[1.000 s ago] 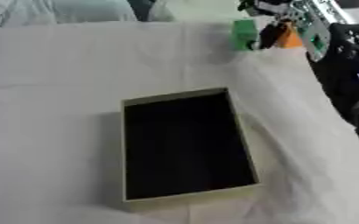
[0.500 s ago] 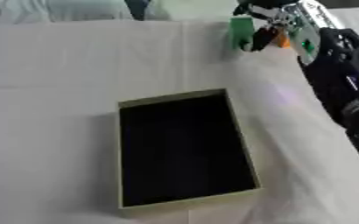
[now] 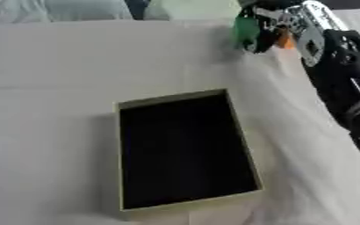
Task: Pick up objects on the table and place them in the box.
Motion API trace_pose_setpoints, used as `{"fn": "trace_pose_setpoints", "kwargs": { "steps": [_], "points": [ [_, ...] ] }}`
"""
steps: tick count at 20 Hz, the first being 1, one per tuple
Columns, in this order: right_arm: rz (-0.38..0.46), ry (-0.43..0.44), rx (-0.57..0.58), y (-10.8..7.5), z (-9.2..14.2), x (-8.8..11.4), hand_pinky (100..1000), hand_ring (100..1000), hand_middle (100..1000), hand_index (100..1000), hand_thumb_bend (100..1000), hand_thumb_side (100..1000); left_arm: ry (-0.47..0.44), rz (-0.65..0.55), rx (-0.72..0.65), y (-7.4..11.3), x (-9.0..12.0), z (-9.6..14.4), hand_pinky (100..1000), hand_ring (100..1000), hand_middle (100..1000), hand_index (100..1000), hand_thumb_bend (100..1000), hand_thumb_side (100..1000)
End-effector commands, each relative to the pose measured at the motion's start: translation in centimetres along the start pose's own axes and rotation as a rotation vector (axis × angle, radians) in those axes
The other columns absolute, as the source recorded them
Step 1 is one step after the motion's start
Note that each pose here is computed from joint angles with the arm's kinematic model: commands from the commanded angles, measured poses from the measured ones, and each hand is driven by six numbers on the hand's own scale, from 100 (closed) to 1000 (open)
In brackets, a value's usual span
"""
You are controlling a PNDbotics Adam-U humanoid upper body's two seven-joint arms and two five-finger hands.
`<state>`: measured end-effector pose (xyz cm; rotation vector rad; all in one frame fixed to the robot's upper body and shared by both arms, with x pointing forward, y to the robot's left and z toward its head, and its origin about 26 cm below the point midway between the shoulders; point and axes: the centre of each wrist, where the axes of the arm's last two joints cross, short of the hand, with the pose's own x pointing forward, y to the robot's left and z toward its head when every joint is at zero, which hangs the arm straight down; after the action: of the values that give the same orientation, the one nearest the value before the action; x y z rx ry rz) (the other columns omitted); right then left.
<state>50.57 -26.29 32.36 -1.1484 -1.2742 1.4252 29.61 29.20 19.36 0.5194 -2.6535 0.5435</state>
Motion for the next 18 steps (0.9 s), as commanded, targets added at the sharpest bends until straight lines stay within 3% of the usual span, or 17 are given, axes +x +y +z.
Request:
{"fn": "trace_pose_setpoints", "kwargs": {
  "steps": [1, 9, 18],
  "points": [
    [0.002, 0.009, -0.085, -2.0, 0.8, -0.7, 701, 580, 485, 717, 100, 100, -0.03, 0.001, -0.006, 0.0, 0.4, -0.6, 939, 729, 731, 879, 468, 847],
    [0.006, -0.027, -0.193, -3.8, 1.7, -0.3, 705, 577, 482, 716, 100, 100, -0.033, -0.008, -0.014, 0.4, 0.4, -0.8, 937, 731, 732, 878, 472, 841],
    [0.115, -0.237, -0.298, -7.7, 6.6, 1.0, 714, 582, 485, 715, 100, 100, -0.027, -0.026, -0.017, 0.8, 0.4, -0.7, 937, 731, 733, 878, 473, 839]
  ]
}}
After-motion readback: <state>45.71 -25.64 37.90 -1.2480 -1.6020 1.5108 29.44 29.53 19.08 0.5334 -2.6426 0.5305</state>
